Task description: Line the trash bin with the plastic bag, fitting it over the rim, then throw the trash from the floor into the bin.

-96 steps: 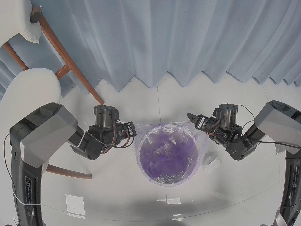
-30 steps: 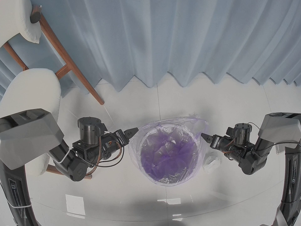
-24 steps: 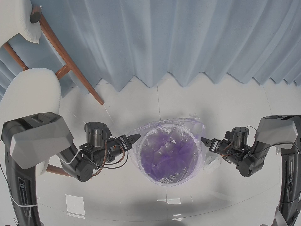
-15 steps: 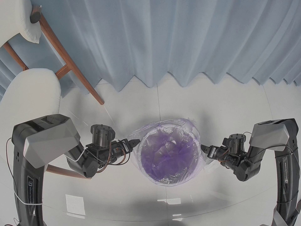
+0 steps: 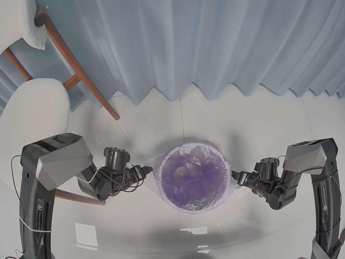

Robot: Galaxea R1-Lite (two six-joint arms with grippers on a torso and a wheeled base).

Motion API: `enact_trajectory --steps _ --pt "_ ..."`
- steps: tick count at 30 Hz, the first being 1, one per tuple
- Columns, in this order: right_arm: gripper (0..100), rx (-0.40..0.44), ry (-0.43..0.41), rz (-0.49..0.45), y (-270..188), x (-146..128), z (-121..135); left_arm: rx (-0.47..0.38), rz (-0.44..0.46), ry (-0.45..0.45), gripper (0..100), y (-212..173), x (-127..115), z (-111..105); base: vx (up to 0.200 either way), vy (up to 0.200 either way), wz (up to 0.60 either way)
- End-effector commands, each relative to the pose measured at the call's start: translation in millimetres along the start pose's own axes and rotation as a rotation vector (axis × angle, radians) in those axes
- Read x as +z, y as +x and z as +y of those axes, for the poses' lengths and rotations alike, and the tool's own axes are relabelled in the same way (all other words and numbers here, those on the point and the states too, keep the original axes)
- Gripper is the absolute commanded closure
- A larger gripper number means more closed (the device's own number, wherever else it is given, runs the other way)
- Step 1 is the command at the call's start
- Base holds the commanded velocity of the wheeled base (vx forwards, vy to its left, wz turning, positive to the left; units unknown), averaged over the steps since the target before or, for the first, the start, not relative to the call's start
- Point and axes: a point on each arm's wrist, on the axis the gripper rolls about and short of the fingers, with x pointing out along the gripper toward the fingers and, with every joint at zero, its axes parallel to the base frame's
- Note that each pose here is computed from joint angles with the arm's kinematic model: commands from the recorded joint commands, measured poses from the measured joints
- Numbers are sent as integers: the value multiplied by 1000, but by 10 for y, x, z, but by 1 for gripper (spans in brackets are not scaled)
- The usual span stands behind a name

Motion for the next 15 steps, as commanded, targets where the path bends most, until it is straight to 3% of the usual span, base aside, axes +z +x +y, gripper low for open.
enact_trajectory --steps 1,8,15 --pt "0 -23 0 7 19 -17 -9 5 19 3 0 44 -15 -32 0 0 0" --pt "0 -24 11 0 -56 23 -9 -47 -3 27 0 -50 18 -234 0 0 0" --pt "0 20 118 -89 -494 435 97 -120 13 41 0 -626 101 -438 0 0 0"
